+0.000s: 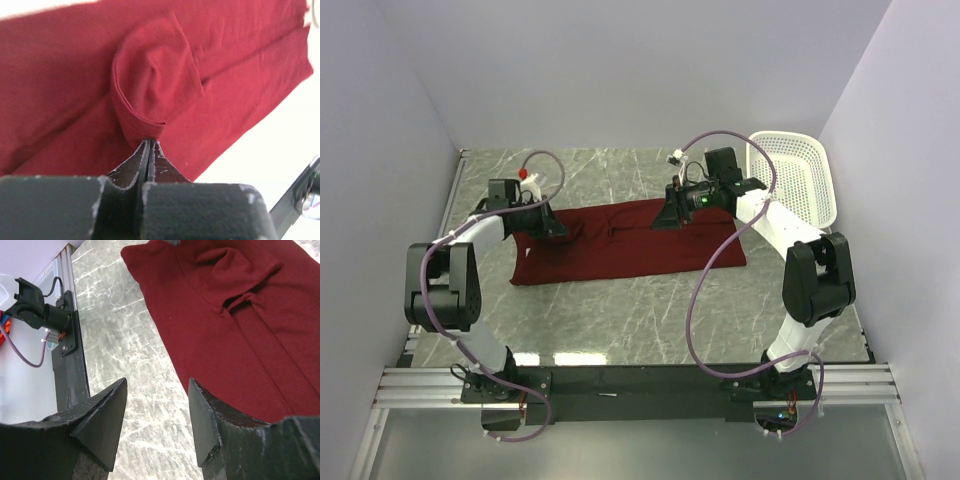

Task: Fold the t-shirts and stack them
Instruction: Fold the tshirt

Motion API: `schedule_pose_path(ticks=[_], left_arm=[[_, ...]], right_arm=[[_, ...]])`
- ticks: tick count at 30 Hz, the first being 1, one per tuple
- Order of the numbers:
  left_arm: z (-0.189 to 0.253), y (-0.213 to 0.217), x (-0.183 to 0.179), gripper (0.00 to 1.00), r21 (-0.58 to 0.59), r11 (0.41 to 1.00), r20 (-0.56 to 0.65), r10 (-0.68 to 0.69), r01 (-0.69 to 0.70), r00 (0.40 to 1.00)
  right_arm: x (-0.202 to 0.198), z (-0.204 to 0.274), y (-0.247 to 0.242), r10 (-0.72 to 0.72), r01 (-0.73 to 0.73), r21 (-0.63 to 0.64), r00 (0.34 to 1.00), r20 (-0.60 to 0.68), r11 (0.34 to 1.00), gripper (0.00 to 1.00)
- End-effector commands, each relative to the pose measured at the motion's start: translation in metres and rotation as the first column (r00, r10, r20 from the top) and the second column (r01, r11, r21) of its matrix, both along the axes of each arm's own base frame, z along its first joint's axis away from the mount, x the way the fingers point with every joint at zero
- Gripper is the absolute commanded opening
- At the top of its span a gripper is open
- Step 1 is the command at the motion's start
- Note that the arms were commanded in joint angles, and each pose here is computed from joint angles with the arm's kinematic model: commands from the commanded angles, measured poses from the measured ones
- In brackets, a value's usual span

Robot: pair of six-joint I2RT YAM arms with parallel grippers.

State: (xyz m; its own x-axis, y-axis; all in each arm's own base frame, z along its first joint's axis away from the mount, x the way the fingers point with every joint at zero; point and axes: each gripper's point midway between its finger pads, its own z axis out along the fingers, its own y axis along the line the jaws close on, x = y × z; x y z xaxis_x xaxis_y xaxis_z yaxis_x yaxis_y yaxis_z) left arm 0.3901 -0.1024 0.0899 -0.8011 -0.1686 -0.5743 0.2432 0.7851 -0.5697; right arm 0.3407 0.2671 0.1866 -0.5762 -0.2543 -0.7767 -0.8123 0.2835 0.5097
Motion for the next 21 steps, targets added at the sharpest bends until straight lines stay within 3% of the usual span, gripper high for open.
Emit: schedule_pose_path(ticks=[1,13,16,17,18,21], left_arm=[[-0.001,-0.018,-0.02,0.01,0.035,0.994,-0.004,-0.102,0.102,0.995],[-0.023,-0.048,-0.069,0.02,0.141,0.956,-0.088,-0.246,0.256,0.965],[-0.007,-0.049,-0.065,0.03,0.149,0.962,-0.032,-0.229,0.231,0.973],[-0.001,-0.049,-0.063,0.06,0.154,0.963,-0.01,-0.221,0.22,0.975],[0.008,-0.049,-0.061,0.21,0.152,0.967,0.011,-0.21,0.206,0.978],[0.038,-0.046,-0.053,0.48,0.167,0.974,0.084,-0.171,0.155,0.982]], right_arm=[[0.002,0.011,0.004,0.023,-0.024,0.016,0.999,0.041,1.0,0.59],[0.003,0.01,0.005,0.026,-0.027,0.016,0.999,0.038,1.0,0.59],[0.002,0.01,0.004,0.027,-0.028,0.013,0.999,0.041,1.0,0.59],[0.001,0.011,0.004,0.025,-0.026,0.014,0.999,0.041,1.0,0.59],[0.001,0.011,0.004,0.024,-0.025,0.014,0.999,0.044,1.0,0.59],[0.001,0.012,0.004,0.026,-0.026,0.015,0.999,0.047,1.0,0.59]])
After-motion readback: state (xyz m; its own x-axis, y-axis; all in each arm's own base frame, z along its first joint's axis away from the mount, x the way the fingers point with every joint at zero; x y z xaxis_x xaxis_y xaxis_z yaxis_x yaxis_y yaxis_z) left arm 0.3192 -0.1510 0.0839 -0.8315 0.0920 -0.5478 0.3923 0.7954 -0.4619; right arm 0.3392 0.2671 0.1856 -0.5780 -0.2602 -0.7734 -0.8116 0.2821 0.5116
